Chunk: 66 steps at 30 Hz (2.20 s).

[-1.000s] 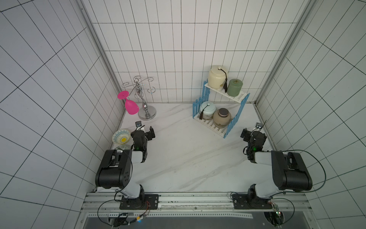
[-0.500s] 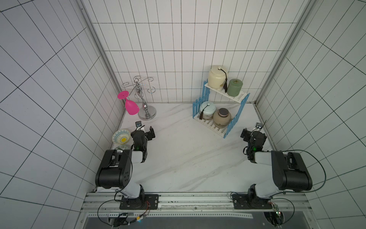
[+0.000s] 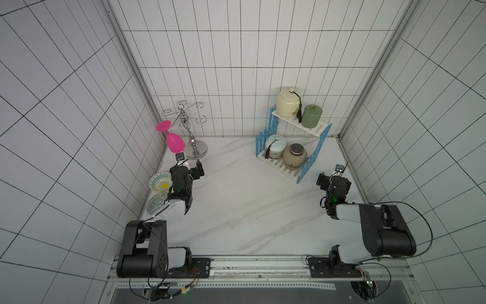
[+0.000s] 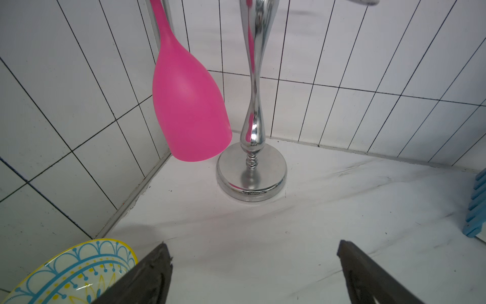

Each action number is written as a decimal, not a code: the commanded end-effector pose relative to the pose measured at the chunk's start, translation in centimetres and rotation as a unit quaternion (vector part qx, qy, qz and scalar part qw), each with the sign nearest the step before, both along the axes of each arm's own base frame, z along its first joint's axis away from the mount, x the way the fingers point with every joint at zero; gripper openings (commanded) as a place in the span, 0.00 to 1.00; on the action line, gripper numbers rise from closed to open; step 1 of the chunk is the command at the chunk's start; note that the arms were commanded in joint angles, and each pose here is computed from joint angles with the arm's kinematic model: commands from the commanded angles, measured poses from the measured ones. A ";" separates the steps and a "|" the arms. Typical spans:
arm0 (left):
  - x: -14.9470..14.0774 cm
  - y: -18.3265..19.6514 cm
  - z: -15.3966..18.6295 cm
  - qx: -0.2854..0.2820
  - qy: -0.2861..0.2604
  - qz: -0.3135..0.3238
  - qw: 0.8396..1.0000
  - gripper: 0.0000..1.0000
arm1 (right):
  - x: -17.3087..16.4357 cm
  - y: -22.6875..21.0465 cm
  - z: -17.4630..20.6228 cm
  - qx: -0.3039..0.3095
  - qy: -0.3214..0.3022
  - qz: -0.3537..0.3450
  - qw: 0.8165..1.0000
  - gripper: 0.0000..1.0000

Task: Remove the tea canisters from the shelf
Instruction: Move the shelf to the center of the board.

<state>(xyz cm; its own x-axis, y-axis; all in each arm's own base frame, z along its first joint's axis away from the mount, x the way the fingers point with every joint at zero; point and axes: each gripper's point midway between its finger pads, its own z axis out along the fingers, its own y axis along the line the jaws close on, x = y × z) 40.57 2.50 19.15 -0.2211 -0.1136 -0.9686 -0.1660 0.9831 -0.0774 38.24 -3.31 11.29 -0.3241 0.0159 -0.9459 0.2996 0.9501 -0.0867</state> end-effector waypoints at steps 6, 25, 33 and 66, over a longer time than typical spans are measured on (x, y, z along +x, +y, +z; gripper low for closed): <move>-3.6 -2.7 3.4 -0.010 0.068 -0.063 0.996 0.99 | -0.9 0.0 5.4 0.039 0.002 -0.025 0.999 0.99; -6.1 -3.9 2.1 -0.046 0.049 -0.150 0.986 0.99 | -3.9 2.7 8.3 0.243 0.143 -0.055 0.958 1.00; -6.2 -3.2 1.6 -0.042 0.049 -0.143 0.988 0.99 | -1.8 5.7 8.2 0.277 0.182 -0.022 0.943 0.97; -6.2 -3.7 1.8 -0.056 0.046 -0.153 0.986 0.99 | 3.3 12.8 6.7 0.187 0.206 -0.028 0.960 0.77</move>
<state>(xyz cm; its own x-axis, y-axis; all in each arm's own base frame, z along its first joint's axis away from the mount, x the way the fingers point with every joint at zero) 34.36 -0.98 20.00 -0.3776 -0.1341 -0.9162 0.1097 0.9760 -0.1881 40.78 9.10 17.03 -0.6774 0.3633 -0.6397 0.3594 0.9222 0.1431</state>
